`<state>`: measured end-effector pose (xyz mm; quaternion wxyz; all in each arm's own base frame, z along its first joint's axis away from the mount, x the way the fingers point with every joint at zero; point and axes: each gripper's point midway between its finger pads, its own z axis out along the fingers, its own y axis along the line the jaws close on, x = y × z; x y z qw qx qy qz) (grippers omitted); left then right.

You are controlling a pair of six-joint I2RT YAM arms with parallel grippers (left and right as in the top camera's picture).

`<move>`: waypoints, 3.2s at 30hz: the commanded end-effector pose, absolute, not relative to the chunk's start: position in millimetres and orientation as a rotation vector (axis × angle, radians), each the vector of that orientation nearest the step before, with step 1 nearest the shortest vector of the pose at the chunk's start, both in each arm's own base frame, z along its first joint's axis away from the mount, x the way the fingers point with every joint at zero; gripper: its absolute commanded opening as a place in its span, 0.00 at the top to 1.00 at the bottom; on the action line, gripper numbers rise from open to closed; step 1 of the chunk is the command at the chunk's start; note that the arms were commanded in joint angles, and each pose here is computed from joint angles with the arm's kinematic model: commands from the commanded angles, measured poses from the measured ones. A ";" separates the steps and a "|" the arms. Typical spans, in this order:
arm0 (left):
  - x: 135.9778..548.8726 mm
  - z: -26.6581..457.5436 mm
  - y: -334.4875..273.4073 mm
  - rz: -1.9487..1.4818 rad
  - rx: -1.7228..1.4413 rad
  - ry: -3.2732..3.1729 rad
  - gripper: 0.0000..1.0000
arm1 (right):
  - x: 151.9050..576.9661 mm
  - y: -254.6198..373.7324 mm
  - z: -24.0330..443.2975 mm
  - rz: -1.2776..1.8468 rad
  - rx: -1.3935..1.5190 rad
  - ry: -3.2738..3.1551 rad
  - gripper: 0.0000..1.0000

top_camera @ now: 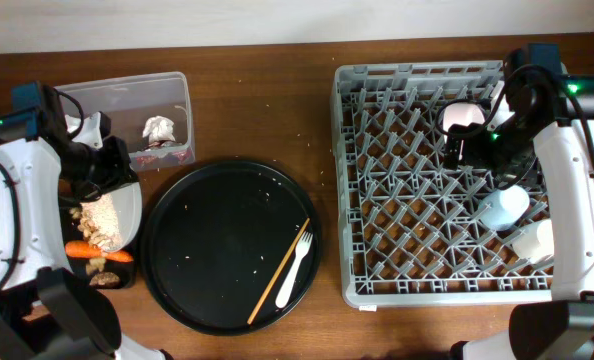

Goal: Sort waste into correct bins and load items into the dishwasher rack
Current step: 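Tilt the plate over the black baking tray to dump rice and shells, then set the empty white plate down on the round black tray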

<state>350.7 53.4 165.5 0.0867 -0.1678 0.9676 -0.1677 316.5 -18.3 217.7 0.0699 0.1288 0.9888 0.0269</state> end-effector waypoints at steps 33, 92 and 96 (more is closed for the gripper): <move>321.4 202.2 64.1 -1.133 -0.431 2.529 0.99 | 308.9 -15.8 216.7 0.081 0.373 3.008 0.02; 293.1 263.6 107.8 -1.296 -0.427 1.994 1.00 | 304.5 -15.5 216.2 0.080 0.376 3.026 0.02; 291.8 265.7 102.6 -1.330 -0.451 1.996 1.00 | 304.4 -15.5 216.2 0.080 0.376 3.026 0.02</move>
